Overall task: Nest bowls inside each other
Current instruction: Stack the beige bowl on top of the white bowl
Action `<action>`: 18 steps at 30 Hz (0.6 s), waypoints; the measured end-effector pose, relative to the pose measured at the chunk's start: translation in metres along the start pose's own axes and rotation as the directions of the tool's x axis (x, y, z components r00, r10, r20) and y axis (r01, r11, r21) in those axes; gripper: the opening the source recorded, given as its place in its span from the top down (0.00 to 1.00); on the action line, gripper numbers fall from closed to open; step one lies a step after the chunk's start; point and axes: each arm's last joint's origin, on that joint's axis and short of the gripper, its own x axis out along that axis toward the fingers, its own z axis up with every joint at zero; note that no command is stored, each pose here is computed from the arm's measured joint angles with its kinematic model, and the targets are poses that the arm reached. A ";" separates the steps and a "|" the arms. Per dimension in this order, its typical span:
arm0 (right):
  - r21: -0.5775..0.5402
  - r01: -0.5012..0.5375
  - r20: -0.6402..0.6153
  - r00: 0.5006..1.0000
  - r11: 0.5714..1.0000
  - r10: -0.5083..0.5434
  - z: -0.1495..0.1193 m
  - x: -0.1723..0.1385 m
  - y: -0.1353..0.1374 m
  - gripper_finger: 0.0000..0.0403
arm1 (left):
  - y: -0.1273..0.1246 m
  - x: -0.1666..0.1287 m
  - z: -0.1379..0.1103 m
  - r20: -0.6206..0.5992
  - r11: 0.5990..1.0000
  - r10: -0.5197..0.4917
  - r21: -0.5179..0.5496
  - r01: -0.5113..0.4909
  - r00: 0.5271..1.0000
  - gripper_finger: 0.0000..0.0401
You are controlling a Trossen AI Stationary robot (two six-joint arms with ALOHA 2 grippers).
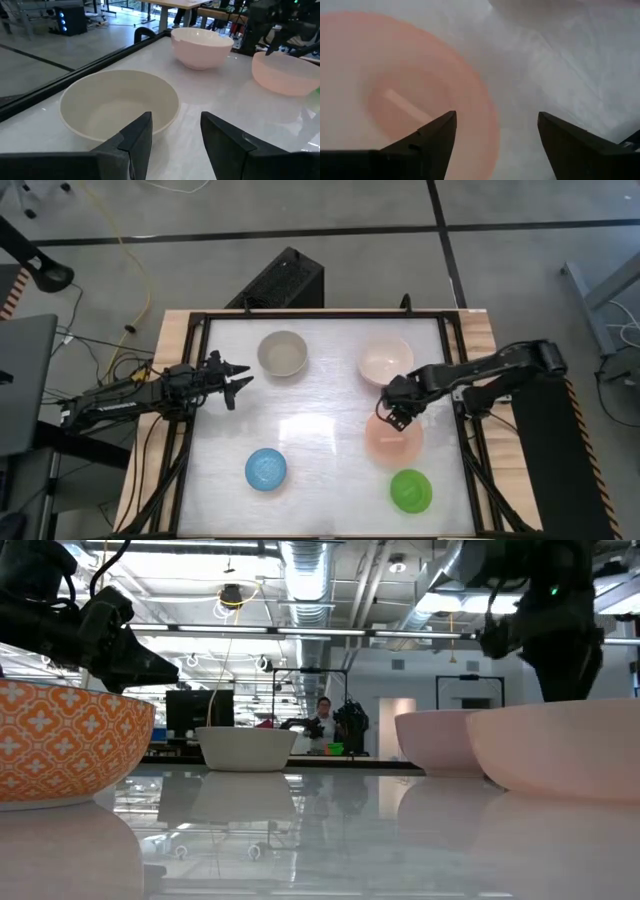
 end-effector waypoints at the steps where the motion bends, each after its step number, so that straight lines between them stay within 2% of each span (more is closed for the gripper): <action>1: -0.011 0.017 -0.014 1.000 1.000 -0.017 0.002 0.004 0.000 0.25 | 0.000 0.000 0.000 0.000 1.000 0.000 0.000 0.000 1.000 0.61; 6: -0.046 0.031 -0.058 0.998 0.998 -0.034 0.015 0.018 0.002 0.27 | 0.000 0.000 0.000 -0.001 1.000 -0.001 -0.011 0.001 1.000 0.61; 10: -0.064 -0.024 -0.066 0.998 0.998 0.020 0.025 0.025 0.005 0.36 | 0.000 0.000 0.000 -0.002 1.000 -0.001 -0.012 0.001 1.000 0.61; 14: -0.083 -0.054 -0.106 0.993 0.995 0.046 0.028 0.031 0.007 0.55 | 0.000 0.000 0.000 -0.002 1.000 -0.001 -0.012 0.001 1.000 0.61; 18: -0.105 -0.088 -0.145 0.987 0.991 0.072 0.028 0.034 0.009 0.85 | 0.000 0.000 0.000 -0.002 1.000 -0.001 -0.013 0.001 1.000 0.61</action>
